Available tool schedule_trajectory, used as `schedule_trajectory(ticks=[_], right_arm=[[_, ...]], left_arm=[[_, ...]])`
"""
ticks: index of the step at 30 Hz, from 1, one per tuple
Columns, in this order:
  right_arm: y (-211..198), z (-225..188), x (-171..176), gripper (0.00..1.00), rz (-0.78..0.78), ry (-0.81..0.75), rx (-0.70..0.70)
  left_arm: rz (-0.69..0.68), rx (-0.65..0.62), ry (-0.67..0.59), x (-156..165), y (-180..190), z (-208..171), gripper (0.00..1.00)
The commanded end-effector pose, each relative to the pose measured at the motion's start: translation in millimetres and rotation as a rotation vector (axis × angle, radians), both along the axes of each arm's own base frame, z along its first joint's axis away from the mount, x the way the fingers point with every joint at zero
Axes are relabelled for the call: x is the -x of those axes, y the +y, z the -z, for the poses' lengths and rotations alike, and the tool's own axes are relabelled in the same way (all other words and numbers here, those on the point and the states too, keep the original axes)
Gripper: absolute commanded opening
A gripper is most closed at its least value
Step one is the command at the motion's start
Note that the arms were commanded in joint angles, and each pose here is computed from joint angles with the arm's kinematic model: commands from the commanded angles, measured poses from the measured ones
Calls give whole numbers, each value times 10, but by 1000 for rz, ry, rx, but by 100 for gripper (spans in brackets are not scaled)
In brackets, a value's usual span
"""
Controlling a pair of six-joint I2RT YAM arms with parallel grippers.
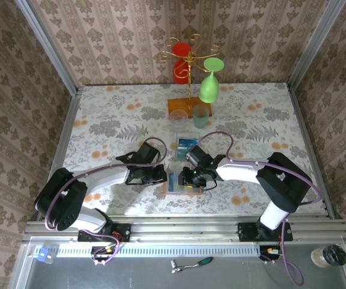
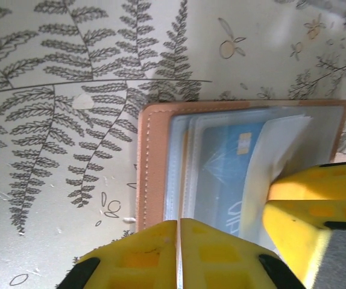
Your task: Take the credit cards out of the card holder
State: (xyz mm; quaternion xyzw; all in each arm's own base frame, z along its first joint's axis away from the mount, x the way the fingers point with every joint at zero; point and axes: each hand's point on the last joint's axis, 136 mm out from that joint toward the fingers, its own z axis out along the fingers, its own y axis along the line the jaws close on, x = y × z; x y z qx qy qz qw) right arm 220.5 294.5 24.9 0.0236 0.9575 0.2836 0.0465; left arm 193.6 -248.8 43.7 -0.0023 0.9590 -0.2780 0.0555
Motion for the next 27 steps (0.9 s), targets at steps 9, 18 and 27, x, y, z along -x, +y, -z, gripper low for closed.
schedule_trajectory(ticks=[9,18,27], right_arm=[[-42,21,13,28,6,-1,-49],[-47,37,10,28,16,2,-74],[-43,40,8,27,21,6,-84]], left_arm=[[-3,107,-28,-77,-261,-196,22],[3,101,-7,-47,-306,-92,25],[17,163,4,-45,-465,-75,26]])
